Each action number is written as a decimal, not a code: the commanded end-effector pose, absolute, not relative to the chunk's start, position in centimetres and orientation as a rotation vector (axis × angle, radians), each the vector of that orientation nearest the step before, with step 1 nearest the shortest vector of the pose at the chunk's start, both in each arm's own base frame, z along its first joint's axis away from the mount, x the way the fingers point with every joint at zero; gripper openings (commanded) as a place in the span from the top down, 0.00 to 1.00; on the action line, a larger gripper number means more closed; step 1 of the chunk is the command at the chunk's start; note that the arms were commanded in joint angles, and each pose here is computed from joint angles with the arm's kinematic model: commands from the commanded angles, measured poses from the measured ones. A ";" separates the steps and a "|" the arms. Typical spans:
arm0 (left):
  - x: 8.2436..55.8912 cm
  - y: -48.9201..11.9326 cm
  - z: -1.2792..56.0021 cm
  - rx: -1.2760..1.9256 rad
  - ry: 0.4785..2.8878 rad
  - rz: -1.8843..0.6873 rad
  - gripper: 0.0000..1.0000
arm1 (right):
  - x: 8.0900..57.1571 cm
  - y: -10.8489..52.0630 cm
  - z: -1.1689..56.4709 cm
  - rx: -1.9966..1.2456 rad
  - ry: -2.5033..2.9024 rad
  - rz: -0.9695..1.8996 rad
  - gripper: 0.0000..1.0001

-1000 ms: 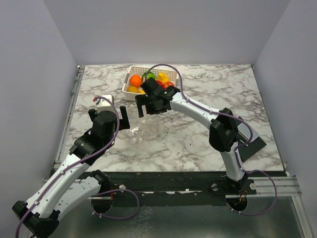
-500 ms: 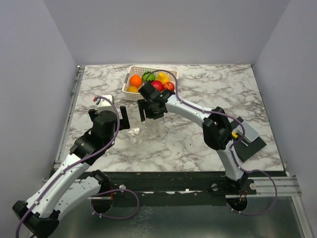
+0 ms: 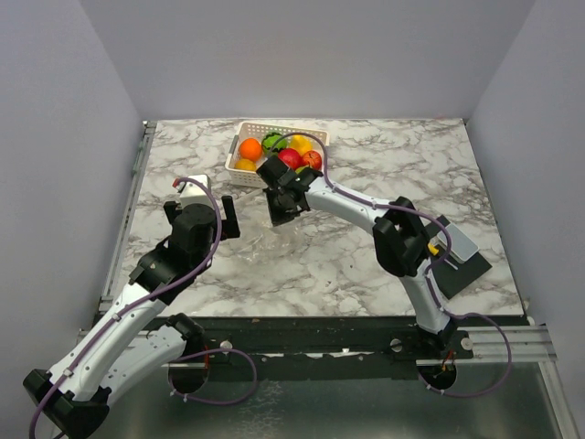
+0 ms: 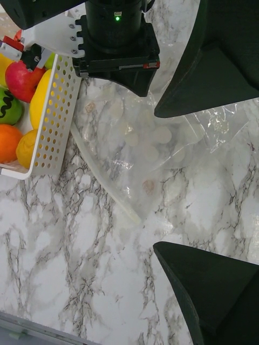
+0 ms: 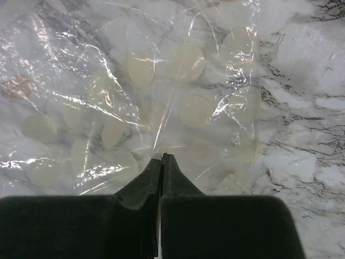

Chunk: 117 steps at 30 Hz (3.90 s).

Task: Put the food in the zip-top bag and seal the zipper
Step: Pick up the zipper food storage bag at the center of the board.

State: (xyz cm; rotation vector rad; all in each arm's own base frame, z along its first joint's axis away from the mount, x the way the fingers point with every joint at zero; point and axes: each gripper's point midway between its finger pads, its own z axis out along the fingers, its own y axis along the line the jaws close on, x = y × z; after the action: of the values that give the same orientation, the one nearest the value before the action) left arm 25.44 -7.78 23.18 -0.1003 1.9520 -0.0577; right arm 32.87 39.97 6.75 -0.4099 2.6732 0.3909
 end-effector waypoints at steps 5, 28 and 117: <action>25.5 -7.3 23.1 -0.122 1.937 -0.033 0.02 | 30.9 37.7 9.4 -0.495 2.616 0.351 0.99; 25.9 -8.3 22.1 -0.086 1.982 -0.048 0.02 | 24.9 29.2 14.6 -0.915 2.480 0.260 0.99; 17.0 -23.9 31.7 0.414 1.689 -1.272 0.23 | 9.7 19.2 42.7 -1.056 1.246 0.776 0.99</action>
State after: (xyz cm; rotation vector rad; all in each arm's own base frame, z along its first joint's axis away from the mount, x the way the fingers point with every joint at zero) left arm 18.92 -23.03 28.03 0.3415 1.8162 -1.1305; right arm 11.56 19.76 41.51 -1.0113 1.3114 0.7378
